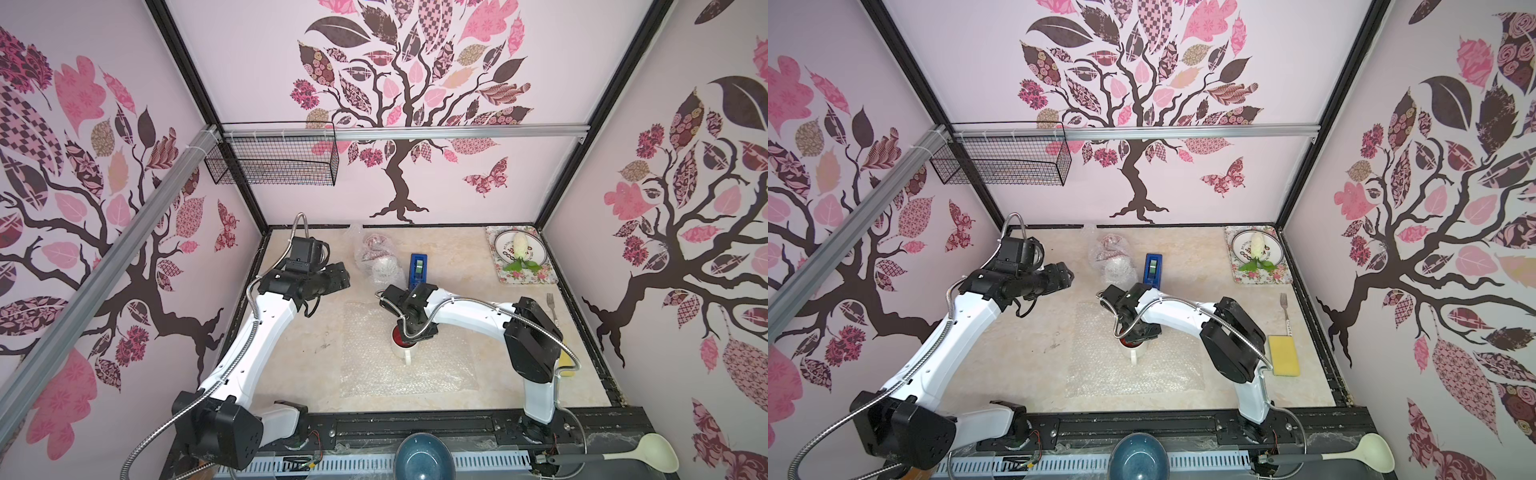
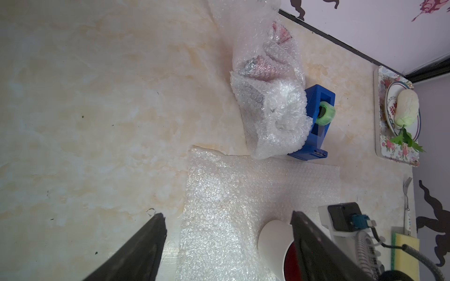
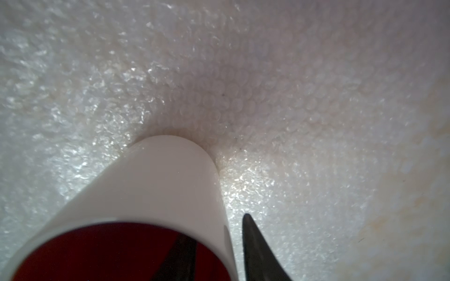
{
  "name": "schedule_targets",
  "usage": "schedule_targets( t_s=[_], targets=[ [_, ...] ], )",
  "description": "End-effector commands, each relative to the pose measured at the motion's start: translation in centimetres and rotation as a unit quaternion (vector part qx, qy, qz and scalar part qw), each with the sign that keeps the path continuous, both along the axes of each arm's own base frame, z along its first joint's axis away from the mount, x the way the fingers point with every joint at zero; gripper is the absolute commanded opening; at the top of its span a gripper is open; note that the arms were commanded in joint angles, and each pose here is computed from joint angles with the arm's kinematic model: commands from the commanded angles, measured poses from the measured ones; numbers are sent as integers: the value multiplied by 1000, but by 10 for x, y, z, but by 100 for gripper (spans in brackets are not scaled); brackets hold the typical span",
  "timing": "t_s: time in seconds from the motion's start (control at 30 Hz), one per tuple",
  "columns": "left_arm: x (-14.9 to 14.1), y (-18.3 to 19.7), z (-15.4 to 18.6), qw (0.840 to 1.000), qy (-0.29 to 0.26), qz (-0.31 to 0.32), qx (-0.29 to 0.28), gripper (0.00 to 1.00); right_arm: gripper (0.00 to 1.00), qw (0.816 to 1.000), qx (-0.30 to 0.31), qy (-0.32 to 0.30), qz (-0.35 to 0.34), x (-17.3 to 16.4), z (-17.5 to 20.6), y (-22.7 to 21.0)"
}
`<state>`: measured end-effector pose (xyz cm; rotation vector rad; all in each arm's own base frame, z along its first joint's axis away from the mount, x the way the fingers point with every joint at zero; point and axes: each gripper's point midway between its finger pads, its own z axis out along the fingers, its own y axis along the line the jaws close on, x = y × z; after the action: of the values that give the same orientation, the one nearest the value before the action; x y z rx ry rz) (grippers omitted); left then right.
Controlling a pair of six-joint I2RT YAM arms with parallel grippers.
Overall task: Wrap mugs in bubble wrap
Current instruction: Place the mug on the bubble wrap.
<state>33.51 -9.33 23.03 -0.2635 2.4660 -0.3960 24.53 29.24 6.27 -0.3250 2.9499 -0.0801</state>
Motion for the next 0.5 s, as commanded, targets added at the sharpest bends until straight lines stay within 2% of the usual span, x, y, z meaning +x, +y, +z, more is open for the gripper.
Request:
schedule_targets(
  t_s=[0.0,0.13,0.23,0.37,0.47],
  targets=[
    [2,-9,4,1000,-13,-8,-13,83,52,1000,4,-12,-9,3,11,3],
    [1,-15,13,1000,-20,-12,-21,84,66,997,56,-45,-38,9,62,6],
    [-3,-21,21,999,-23,-22,-37,84,73,989,94,-50,-102,5,99,-35],
    [-9,-51,22,994,-28,-79,-64,84,72,967,143,30,-206,-49,61,-128],
    [-14,-75,18,989,-25,-121,-77,84,70,953,178,61,-238,-86,26,-156]
  ],
)
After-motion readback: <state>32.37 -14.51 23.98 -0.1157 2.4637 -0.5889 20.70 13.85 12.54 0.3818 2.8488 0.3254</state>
